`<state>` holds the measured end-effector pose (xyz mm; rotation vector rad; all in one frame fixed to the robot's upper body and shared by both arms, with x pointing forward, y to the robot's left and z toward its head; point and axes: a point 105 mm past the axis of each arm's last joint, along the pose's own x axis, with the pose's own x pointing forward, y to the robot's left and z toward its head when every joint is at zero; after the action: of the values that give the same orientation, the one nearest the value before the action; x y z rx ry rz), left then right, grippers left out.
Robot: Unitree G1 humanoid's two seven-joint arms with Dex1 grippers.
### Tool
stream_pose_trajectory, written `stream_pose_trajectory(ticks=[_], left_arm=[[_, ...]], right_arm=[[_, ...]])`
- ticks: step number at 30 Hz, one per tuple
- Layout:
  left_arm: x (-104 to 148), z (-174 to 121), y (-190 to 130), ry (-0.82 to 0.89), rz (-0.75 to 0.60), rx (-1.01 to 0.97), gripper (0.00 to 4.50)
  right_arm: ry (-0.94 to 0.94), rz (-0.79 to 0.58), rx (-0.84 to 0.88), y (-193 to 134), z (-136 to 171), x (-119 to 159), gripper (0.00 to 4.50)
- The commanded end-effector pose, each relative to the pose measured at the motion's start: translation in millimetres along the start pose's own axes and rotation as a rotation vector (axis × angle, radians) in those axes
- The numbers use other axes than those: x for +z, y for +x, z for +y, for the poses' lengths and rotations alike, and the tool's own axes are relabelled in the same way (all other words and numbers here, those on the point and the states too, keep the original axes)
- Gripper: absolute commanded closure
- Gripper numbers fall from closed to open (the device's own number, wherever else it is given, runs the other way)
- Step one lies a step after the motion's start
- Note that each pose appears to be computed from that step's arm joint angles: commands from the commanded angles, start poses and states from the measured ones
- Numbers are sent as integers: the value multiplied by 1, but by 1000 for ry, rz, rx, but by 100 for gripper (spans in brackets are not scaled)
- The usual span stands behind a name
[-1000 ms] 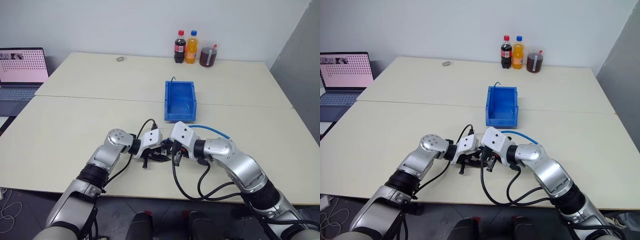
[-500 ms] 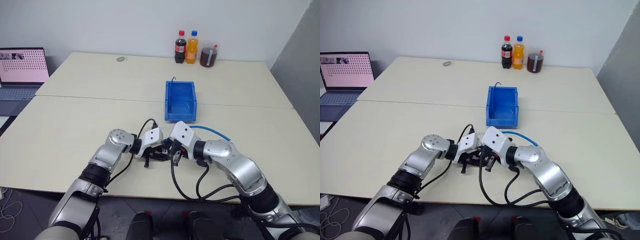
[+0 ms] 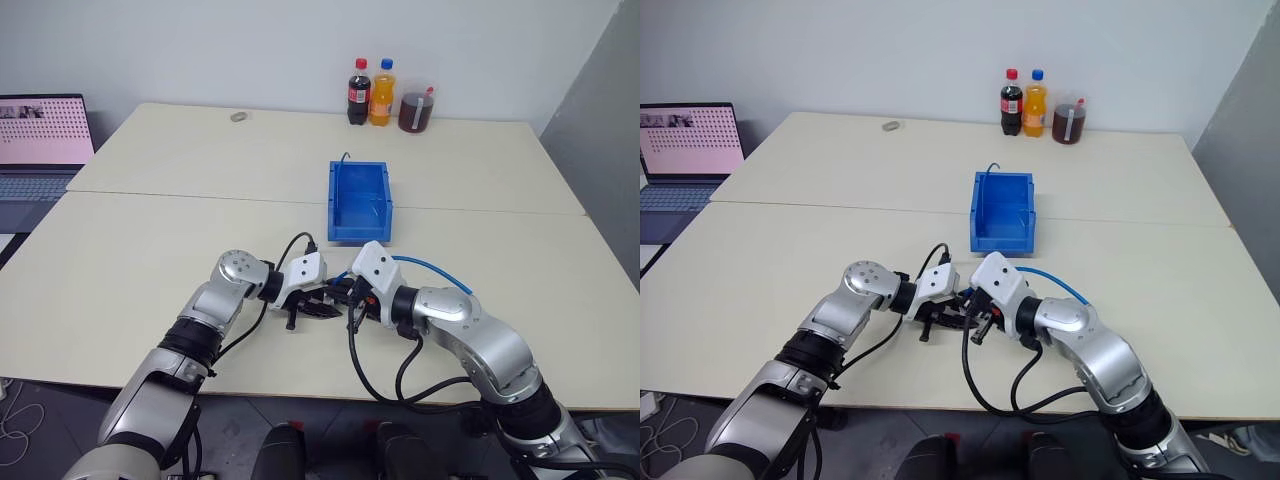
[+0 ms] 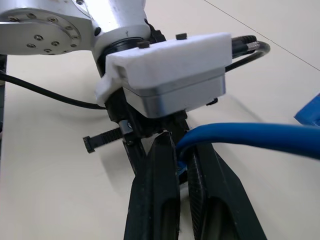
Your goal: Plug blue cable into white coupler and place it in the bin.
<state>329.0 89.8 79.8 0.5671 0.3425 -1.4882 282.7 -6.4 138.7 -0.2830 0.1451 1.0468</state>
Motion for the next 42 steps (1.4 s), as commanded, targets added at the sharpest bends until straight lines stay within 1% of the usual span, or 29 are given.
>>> stream_pose_trajectory(ticks=[1, 7, 13, 21, 28, 32, 38, 42], left_arm=[[-2, 1, -1, 14, 20, 1, 369], [-1, 1, 2, 11, 15, -1, 369], [0, 1, 3, 11, 11, -2, 369], [0, 1, 4, 9, 10, 0, 369], [1, 1, 5, 6, 2, -1, 369], [3, 1, 6, 6, -3, -1, 369], [3, 1, 6, 2, -7, 0, 369], [2, 0, 6, -1, -5, 1, 369]], right_arm=[[-28, -56, -27, -1, -2, 17, 450], [-11, -28, -57, 3, -4, 9, 450], [-23, 29, -49, 7, 1, -9, 450], [-32, 57, -46, 11, 1, -12, 450], [-25, 72, 22, 17, 8, -10, 450], [-25, 108, 94, 19, 15, -17, 450], [-20, 179, 205, 20, 26, -36, 450], [9, 199, 240, 20, 31, -45, 450]])
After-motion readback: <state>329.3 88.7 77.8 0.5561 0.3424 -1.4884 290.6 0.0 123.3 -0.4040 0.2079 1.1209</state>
